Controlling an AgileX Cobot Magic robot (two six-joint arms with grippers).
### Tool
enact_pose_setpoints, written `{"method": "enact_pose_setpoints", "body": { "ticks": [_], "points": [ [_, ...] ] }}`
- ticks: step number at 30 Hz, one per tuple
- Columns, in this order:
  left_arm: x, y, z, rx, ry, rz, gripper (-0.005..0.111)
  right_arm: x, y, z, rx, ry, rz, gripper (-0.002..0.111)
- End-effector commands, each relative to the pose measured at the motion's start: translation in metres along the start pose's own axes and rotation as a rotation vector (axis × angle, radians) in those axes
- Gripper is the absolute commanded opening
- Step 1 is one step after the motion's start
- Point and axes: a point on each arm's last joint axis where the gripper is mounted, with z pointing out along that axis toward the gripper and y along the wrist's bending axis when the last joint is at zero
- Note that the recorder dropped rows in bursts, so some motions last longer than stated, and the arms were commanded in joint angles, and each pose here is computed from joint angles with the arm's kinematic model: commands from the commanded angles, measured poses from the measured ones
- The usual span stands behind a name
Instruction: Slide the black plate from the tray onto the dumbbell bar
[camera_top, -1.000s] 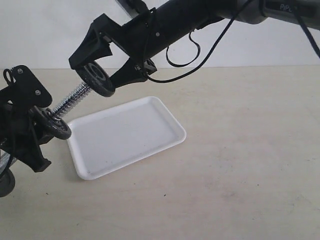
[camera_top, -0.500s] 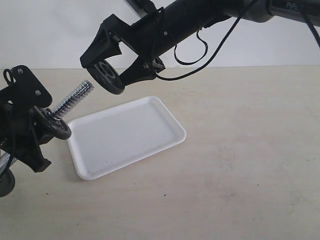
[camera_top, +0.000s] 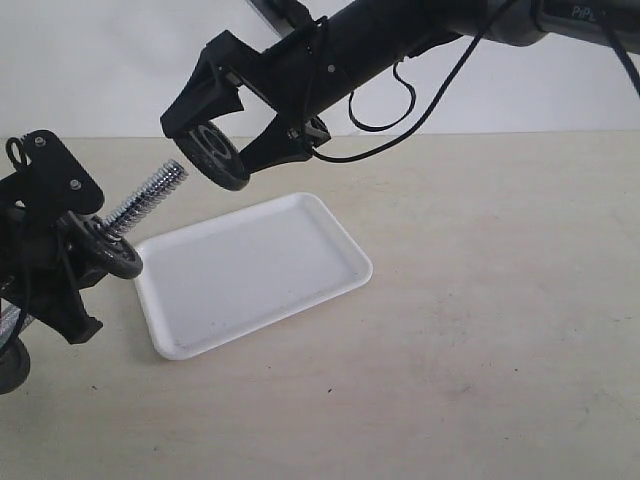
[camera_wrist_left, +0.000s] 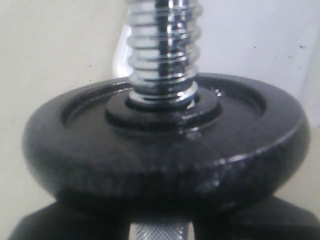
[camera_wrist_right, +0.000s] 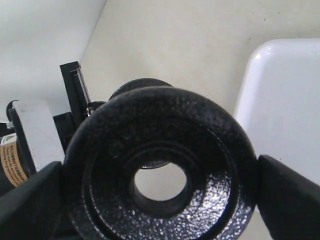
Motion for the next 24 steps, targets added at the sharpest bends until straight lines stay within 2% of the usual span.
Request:
{"method": "enact_pose_setpoints", "body": {
  "ticks": [1,6,12,24],
  "points": [
    [-0.061,0.011,-0.03,-0.066,-0.634,0.018,0.004,-0.005,0.021,-0.007,-0.06,-0.041,-0.05,0.0],
    [-0.061,0.011,-0.03,-0.066,-0.635,0.003,0.004,-0.003,0.025,0.004,-0.081,-0.024,-0.059,0.0],
    [-0.061,0.012,-0.03,-0.059,-0.635,-0.019,0.004,-0.001,0.017,0.017,-0.098,-0.006,-0.028,0.0],
    [-0.06,0.012,-0.029,-0.056,-0.632,-0.028,0.004,0.0,0.017,0.019,-0.106,-0.006,-0.026,0.0]
  ]
}}
